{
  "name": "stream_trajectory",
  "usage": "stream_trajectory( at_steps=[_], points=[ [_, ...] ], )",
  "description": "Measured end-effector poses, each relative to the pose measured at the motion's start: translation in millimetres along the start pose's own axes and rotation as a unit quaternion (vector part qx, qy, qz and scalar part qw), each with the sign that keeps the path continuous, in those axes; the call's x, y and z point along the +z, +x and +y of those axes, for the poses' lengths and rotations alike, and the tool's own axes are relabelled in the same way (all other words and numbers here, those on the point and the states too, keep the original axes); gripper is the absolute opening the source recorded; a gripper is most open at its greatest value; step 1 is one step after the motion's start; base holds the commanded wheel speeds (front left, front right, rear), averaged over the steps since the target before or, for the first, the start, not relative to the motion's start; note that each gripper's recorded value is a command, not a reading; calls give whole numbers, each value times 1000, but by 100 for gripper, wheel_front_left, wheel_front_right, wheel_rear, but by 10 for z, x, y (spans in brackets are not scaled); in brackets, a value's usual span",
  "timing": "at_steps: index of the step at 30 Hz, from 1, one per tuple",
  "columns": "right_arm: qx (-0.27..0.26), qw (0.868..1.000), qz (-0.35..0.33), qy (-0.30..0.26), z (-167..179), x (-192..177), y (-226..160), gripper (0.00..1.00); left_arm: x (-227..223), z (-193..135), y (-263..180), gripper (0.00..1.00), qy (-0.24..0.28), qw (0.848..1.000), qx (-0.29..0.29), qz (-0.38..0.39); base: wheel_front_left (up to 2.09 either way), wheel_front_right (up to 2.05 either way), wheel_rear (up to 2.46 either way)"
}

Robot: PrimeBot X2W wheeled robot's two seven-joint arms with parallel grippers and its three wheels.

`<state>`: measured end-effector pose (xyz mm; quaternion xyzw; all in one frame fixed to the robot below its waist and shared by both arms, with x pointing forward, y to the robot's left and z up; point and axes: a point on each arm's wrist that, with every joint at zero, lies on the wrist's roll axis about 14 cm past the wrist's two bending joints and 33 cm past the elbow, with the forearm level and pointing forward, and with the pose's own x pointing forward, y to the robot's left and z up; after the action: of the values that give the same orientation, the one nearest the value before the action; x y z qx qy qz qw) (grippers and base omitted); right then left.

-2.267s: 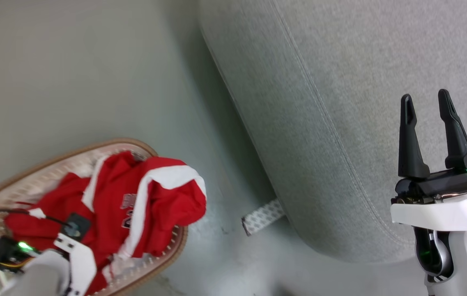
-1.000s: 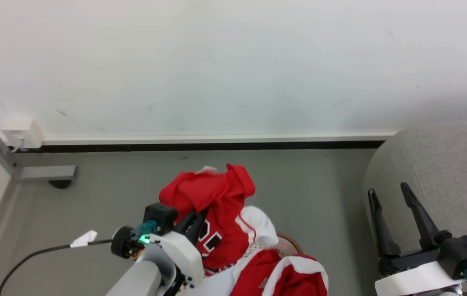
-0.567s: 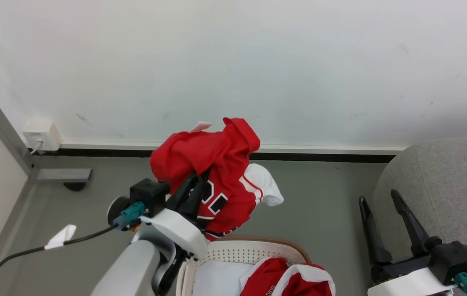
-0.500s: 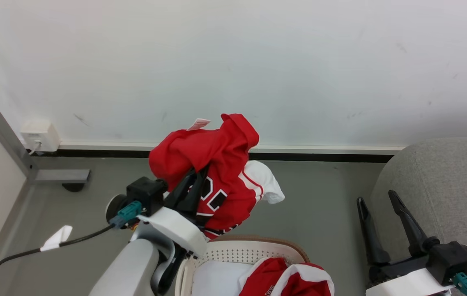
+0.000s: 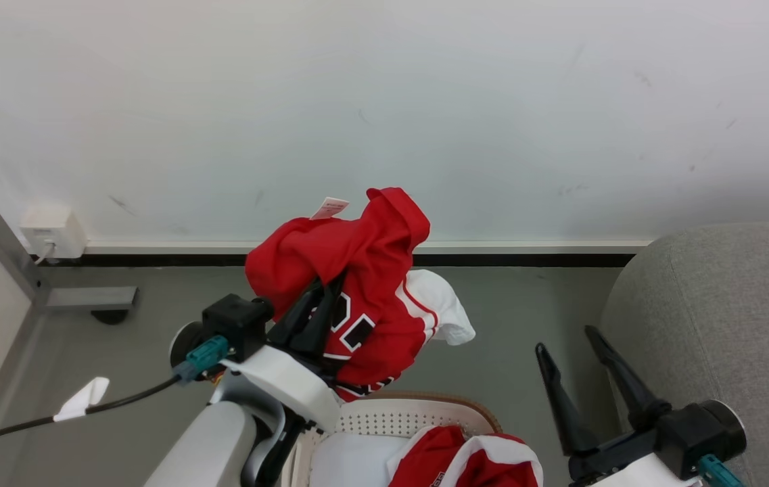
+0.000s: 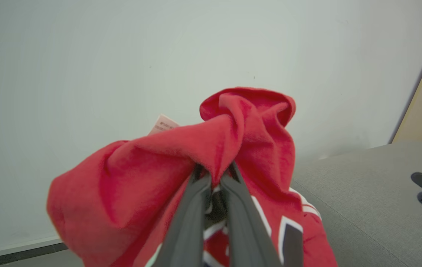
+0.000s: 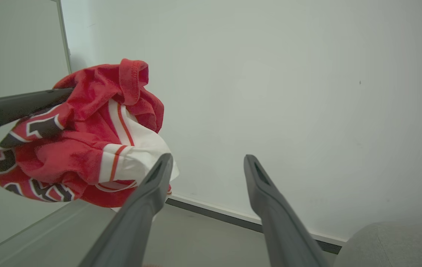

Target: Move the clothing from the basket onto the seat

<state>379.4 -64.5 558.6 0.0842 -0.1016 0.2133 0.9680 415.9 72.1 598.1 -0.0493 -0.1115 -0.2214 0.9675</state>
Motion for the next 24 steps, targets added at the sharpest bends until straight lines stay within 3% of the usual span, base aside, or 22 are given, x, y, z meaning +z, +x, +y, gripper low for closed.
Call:
stream_trajectory(
  at_steps=[10,17,24],
  points=[
    [136,989,42,-44,598,-207,73,100,-69,-60,-80,0,-2,1000,-5,15,0,0,0],
    [226,967,97,-66,985,-494,77,100,-119,-206,-159,0,-6,999,-20,27,0,0,0],
    [279,941,147,-122,1124,-759,115,100,-172,-389,-227,0,-6,998,-42,40,0,0,0]
  ],
)
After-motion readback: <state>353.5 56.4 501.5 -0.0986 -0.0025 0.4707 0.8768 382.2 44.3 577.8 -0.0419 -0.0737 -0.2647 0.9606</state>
